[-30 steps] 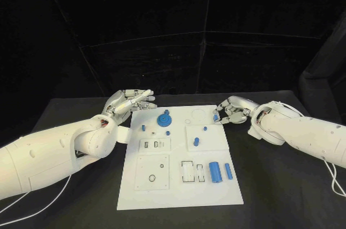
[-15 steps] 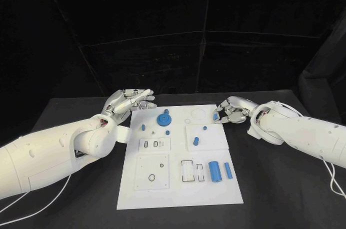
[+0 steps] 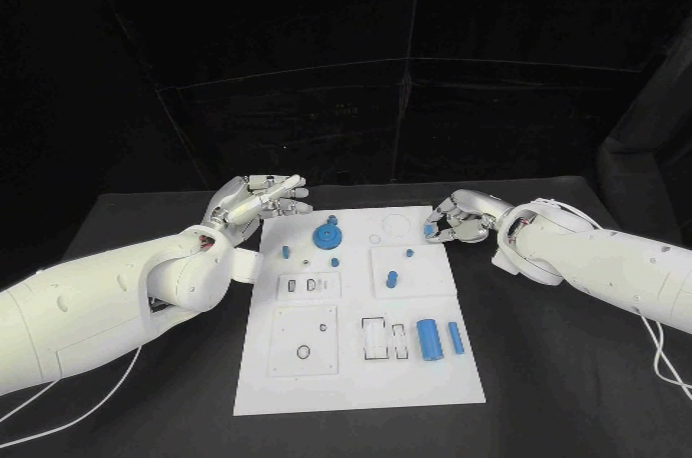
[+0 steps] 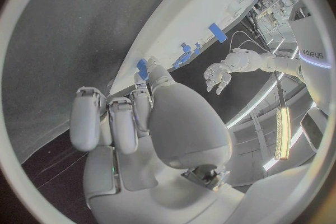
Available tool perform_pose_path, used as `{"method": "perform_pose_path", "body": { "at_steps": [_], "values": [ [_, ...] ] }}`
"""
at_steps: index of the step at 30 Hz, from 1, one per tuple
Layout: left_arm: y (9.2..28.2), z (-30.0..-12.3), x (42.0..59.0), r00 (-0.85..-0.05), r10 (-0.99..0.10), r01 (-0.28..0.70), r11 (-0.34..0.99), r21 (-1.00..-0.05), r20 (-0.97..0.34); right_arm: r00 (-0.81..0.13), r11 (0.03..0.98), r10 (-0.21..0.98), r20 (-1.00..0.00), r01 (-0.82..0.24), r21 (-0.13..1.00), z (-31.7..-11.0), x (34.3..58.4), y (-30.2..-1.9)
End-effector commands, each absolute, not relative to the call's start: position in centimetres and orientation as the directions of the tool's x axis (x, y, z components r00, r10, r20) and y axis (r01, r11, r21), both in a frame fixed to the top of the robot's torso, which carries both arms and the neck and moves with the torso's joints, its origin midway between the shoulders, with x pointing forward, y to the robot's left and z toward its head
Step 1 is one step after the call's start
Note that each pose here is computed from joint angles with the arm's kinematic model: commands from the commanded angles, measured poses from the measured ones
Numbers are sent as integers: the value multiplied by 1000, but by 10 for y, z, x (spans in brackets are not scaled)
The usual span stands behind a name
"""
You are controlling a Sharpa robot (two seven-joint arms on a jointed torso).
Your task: Assemble the parts on the task board
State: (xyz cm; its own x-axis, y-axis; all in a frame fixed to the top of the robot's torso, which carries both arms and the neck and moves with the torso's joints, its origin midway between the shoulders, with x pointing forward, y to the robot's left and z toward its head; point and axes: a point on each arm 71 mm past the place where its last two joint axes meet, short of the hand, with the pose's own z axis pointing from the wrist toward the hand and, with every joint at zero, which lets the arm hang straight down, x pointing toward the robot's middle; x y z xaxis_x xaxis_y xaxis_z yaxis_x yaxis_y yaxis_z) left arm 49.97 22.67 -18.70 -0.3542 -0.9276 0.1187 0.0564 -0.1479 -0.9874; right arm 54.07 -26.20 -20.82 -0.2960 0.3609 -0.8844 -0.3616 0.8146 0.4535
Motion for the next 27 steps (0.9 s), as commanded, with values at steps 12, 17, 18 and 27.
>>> {"method": "perform_pose_path", "body": {
  "at_steps": [12, 17, 18, 27],
  "values": [
    [227, -186, 499, -361, -925, 61, -155, -986, 123, -203, 811, 399, -894, -376, 448, -198, 535, -259],
    [230, -185, 500, -354, -928, 61, -151, -987, 120, -167, 809, 404, -899, -393, 437, -189, 524, -248],
    [230, -186, 500, -352, -928, 61, -150, -987, 119, -162, 807, 404, -900, -400, 435, -188, 522, -245],
    [232, -187, 502, -341, -933, 59, -143, -988, 114, -151, 787, 393, -907, -455, 417, -178, 507, -206]
  ]
}}
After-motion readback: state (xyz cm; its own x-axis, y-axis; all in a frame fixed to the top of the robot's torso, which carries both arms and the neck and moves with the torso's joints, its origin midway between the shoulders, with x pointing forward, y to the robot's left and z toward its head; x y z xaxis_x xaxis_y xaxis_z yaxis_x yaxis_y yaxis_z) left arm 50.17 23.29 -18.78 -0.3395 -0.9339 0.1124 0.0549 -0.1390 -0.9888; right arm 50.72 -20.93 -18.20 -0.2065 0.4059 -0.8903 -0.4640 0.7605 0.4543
